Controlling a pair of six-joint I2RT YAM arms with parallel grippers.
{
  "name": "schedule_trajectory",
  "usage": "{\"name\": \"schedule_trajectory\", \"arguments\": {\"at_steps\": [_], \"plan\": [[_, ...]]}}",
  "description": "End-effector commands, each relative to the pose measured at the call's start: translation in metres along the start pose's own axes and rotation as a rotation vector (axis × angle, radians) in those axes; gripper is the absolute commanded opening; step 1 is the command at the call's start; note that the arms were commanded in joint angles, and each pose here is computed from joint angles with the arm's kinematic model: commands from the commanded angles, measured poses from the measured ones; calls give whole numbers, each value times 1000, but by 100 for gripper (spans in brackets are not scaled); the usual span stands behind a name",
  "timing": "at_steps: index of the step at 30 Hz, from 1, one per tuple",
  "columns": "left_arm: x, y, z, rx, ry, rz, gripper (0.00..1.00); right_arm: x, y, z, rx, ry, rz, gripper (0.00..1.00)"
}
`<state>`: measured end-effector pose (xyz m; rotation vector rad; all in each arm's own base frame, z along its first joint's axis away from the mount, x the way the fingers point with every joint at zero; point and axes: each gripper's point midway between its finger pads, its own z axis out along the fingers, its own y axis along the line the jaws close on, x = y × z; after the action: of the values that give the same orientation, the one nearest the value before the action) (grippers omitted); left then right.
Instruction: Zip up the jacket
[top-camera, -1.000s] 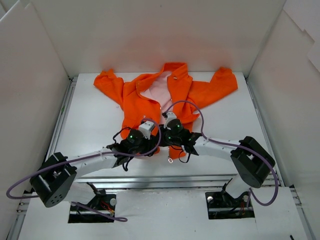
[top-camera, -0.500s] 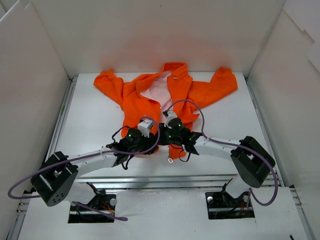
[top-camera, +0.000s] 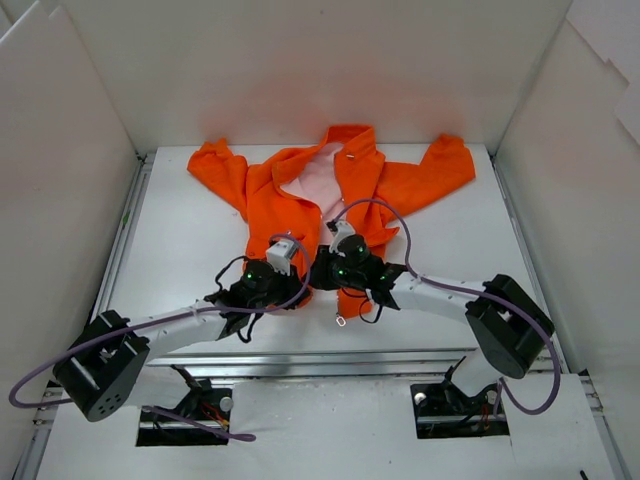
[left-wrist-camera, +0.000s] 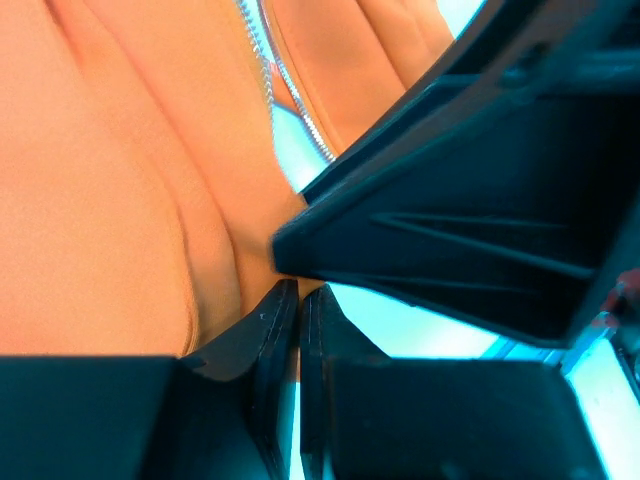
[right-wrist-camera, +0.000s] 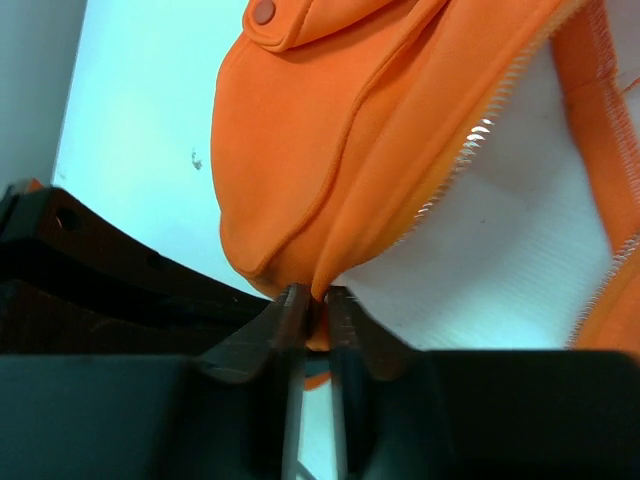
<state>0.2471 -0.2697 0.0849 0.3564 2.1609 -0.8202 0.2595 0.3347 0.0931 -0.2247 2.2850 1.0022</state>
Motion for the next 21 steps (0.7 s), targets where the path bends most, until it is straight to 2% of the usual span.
{"name": "schedule_trajectory", "arguments": {"at_steps": [1, 2, 3, 4, 6, 10, 11, 12, 13, 14, 17, 21], "plan": [[-41, -16, -9, 74, -153, -18, 0, -49, 27, -22, -59, -137, -28, 20], [-39, -17, -11, 86, -158, -19, 0, -52, 27, -24, -52, -145, -28, 29], [-47, -17, -13, 96, -189, -32, 0, -55, 24, -28, -35, -161, -24, 47], [-54, -18, -18, 107, -214, -39, 0, -58, 24, -35, -25, -173, -22, 54], [-61, -21, -23, 133, -256, -49, 0, -59, 15, -44, 12, -193, -12, 61], [-81, -34, -41, 260, -338, -90, 0, -59, -1, -77, 92, -257, 21, 63], [-82, -35, -44, 283, -348, -96, 0, -50, -9, -81, 115, -250, 27, 60], [-91, -41, -50, 323, -377, -92, 0, -44, -15, -87, 139, -247, 34, 33], [-93, -44, -55, 367, -370, -105, 0, -45, -11, -98, 121, -267, 34, 15], [-96, -47, -58, 398, -373, -102, 0, -32, -17, -100, 131, -244, 32, 2], [-103, -58, -69, 488, -377, -71, 0, -12, -29, -112, 195, -206, 22, 0], [-105, -67, -77, 542, -365, -32, 0, 29, -51, -117, 311, -71, -2, 0]]}}
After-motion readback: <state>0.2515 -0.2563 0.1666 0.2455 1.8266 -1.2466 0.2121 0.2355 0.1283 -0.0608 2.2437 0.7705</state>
